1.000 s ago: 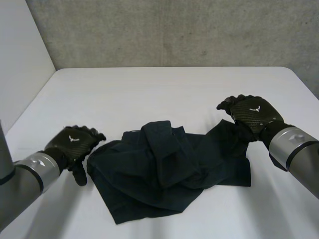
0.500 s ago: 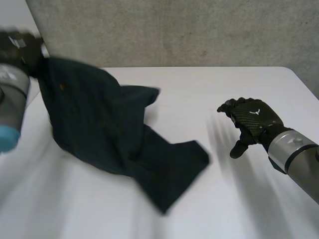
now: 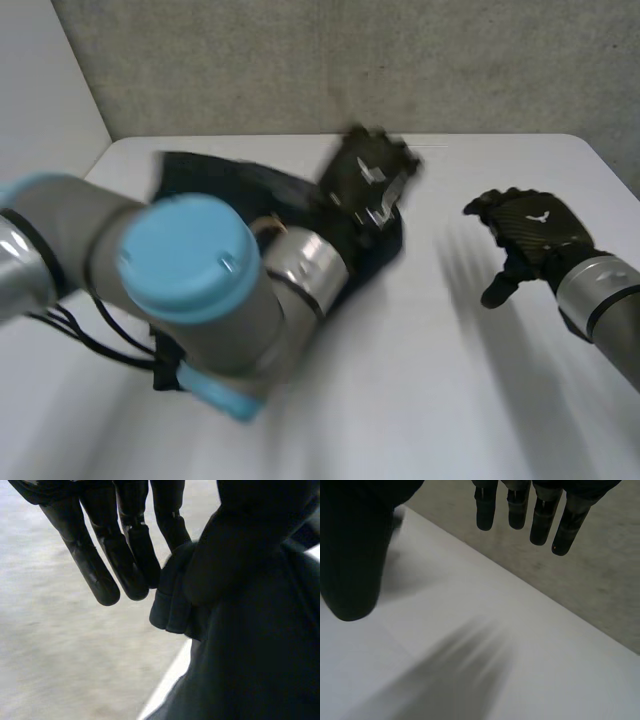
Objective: Fold the shorts.
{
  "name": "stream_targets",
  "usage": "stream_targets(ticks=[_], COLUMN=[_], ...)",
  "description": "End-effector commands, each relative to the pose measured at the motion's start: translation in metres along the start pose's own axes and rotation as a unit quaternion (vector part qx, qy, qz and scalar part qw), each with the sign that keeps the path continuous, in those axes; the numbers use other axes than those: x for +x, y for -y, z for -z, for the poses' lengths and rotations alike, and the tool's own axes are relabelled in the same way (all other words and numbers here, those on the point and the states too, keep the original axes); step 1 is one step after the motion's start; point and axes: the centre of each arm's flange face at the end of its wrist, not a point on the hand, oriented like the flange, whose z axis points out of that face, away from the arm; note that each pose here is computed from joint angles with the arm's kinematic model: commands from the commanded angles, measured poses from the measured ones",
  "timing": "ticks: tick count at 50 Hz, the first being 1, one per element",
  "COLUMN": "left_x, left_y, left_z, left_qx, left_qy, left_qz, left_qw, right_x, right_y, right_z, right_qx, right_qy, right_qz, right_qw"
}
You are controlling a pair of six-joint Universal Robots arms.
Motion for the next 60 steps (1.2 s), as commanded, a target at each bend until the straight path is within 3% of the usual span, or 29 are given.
stream_targets(ticks=[1, 7, 12, 18, 27, 33, 43, 49, 53, 60], left_x=[0.027, -0.039, -0.09, -0.132, -0.138, -0.141, -0.151, -0.15, -0.156, -0.161], left_y=[0.036, 0.031, 0.017, -0.022, -0.066, -0.092, -0.134, -0.149, -0.149, -0.139], left_z=[0.039, 0.039, 0.053, 0.073, 0.103, 0.131, 0.151, 0.139, 0.129, 0.12], left_qx=[0.045, 0.01, -0.037, -0.111, -0.227, -0.292, -0.356, -0.347, -0.326, -0.302], left_qy=[-0.102, 0.007, 0.096, 0.157, 0.157, 0.166, 0.18, 0.155, 0.16, 0.163], left_qz=[0.0, -0.013, -0.019, -0.021, 0.006, 0.025, 0.049, 0.061, 0.053, 0.044], left_qw=[0.994, 1.0, 0.994, 0.981, 0.961, 0.941, 0.915, 0.923, 0.93, 0.938], right_x=[0.024, 0.02, 0.013, -0.024, -0.071, -0.133, -0.166, -0.161, -0.156, -0.138], right_y=[0.0, 0.001, 0.001, 0.003, 0.021, 0.02, -0.013, -0.005, 0.002, -0.002], right_z=[-0.005, -0.005, -0.004, 0.013, 0.024, 0.029, -0.019, -0.031, -0.016, 0.044], right_qx=[-0.002, 0.0, 0.001, -0.03, 0.005, 0.038, -0.006, -0.012, -0.016, -0.079], right_qy=[-0.054, -0.039, -0.016, 0.079, 0.162, 0.239, 0.213, 0.155, 0.155, 0.235], right_qz=[-0.004, -0.001, -0.004, -0.01, 0.015, 0.056, 0.107, 0.12, 0.135, 0.239], right_qw=[0.999, 0.999, 1.0, 0.996, 0.987, 0.969, 0.971, 0.981, 0.979, 0.939])
